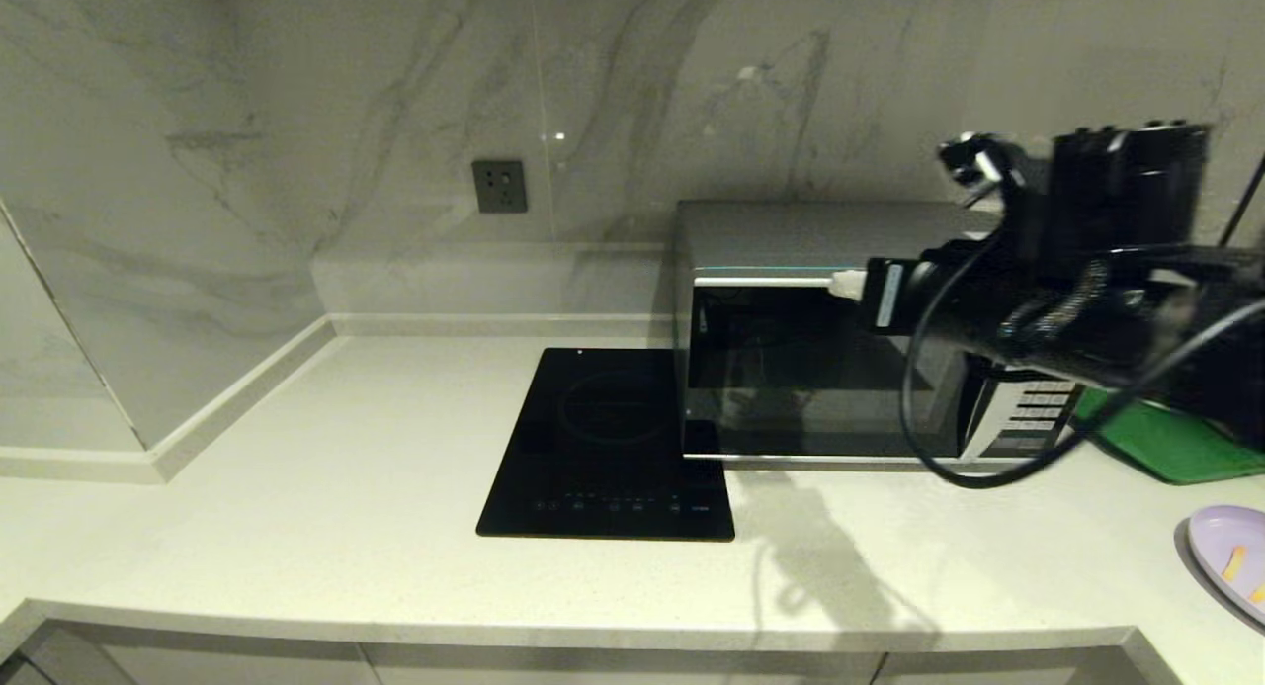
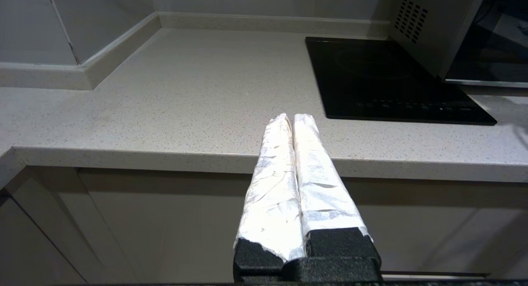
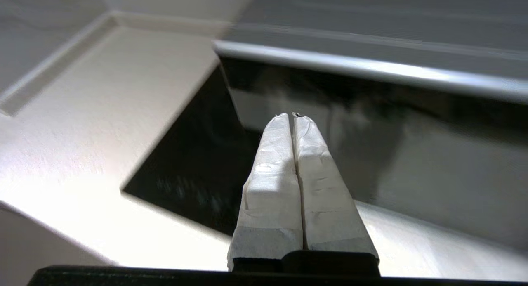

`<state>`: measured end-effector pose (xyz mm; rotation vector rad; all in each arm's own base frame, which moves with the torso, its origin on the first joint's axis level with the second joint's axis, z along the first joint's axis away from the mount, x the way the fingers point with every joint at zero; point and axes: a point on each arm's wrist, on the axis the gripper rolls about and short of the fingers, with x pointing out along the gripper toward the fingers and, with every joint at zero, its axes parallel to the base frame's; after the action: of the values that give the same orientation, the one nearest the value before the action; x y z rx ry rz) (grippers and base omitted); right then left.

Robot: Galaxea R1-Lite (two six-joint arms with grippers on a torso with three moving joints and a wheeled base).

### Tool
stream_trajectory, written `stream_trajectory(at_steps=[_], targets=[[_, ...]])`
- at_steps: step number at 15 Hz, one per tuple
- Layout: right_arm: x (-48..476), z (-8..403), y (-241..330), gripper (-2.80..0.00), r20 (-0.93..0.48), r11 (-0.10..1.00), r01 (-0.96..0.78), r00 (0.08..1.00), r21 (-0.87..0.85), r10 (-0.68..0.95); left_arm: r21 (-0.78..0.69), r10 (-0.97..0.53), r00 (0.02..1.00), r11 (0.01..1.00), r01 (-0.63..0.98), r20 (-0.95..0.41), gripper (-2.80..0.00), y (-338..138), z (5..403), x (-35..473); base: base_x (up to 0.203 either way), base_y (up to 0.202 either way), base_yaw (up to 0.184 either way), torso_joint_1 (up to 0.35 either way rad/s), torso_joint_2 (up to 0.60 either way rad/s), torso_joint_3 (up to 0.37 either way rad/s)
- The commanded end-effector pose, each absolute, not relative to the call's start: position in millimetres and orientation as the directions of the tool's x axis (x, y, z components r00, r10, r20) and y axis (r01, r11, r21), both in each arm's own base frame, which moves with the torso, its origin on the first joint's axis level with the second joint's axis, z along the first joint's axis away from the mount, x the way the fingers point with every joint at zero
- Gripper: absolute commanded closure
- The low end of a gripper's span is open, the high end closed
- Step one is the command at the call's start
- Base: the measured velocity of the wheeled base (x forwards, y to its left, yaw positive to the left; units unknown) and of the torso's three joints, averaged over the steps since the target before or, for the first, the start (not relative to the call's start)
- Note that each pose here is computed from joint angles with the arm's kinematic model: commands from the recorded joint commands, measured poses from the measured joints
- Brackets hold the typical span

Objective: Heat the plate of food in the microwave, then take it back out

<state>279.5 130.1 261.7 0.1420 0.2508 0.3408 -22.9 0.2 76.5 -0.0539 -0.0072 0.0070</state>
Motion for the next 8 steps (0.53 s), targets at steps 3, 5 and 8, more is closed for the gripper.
stream_trajectory(at_steps=[3,5,8], targets=[[123,321,50,0.00,-0.199,0.985,-0.108,0.971,0.135,0.134,-0.054,0.008,1.000,0.999,-0.007,0.008,0.00,0,77,-23,0.000,0.000,0.000,0.000,0.00,0.000],[59,320,17,0.00,-0.195,0.996,0.009,0.981,0.093,0.010,-0.055,0.008,1.000,0.998,-0.007,0.008,0.00,0,77,-23,0.000,0.000,0.000,0.000,0.00,0.000],[-17,302,-21,0.00,-0.162,0.975,0.222,0.963,0.031,-0.214,-0.055,0.008,1.000,0.998,-0.007,0.008,0.00,0,77,-23,0.000,0.000,0.000,0.000,0.00,0.000]])
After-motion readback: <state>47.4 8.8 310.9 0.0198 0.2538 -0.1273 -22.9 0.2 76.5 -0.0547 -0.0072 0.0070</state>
